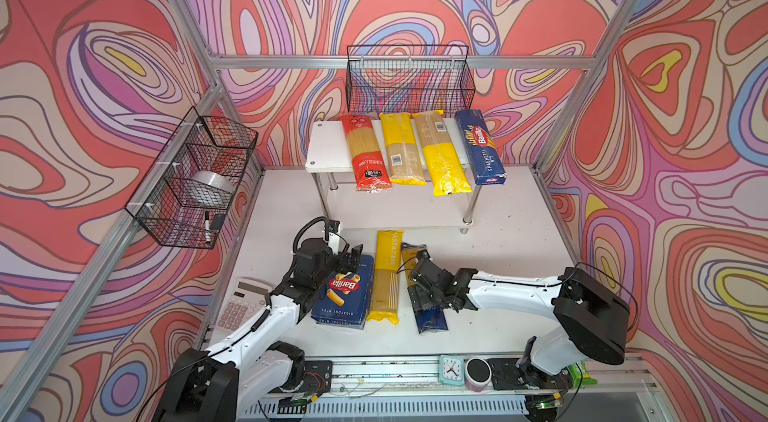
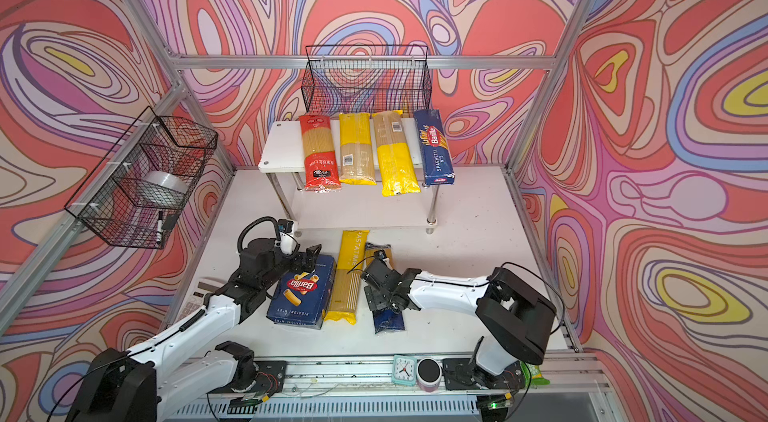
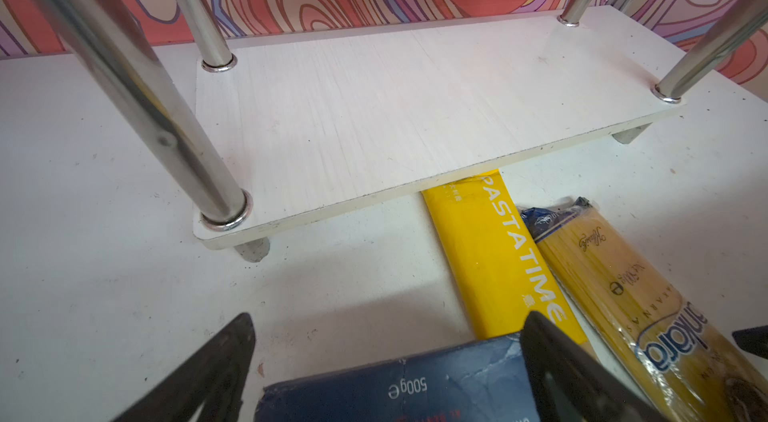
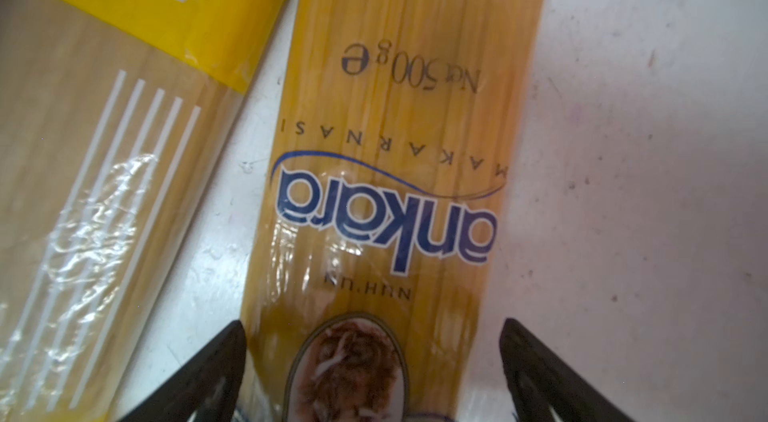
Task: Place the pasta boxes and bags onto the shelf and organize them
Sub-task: 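Close the right gripper on the ankara bag's lower end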
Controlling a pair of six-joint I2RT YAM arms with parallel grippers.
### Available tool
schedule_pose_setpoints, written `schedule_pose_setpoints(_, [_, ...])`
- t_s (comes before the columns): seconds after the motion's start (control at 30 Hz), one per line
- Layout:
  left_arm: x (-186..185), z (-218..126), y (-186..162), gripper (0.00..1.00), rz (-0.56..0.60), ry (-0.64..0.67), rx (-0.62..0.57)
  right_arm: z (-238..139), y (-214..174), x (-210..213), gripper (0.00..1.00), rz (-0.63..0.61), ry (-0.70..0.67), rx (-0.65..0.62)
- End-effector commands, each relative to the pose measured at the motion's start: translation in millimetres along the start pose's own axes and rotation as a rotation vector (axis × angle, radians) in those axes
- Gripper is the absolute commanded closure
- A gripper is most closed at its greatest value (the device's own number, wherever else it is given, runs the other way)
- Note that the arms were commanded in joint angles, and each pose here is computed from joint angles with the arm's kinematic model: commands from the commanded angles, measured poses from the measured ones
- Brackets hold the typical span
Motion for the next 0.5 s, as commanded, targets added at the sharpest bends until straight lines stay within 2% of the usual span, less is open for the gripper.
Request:
schedule_pose_setpoints(0.0, [2,-3,10,0.0,0.002,0.009,-0.037,7,-6,2,0.02,0.015,0.035,0.014])
schedule_pose_setpoints(0.13, [2,-1,10,0.0,0.001,0.006,-0.03,10,-8,3,0.02,0.031,0.041,0.019])
schedule_pose_setpoints(0.47, [2,-2,10,0.0,0.002,0.008,-0.032,22,-26,-20,0.04,0.048,-0.116,0.083])
Point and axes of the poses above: each gripper's point midway between its finger pads, its own z axis out along the fingers, its own x axis along the line the jaws close on, y = z × x, the point moved 5 cm from there along -z, back along the fingers, and after that the axes turned 7 degrees about z, right-handed, at the moved point
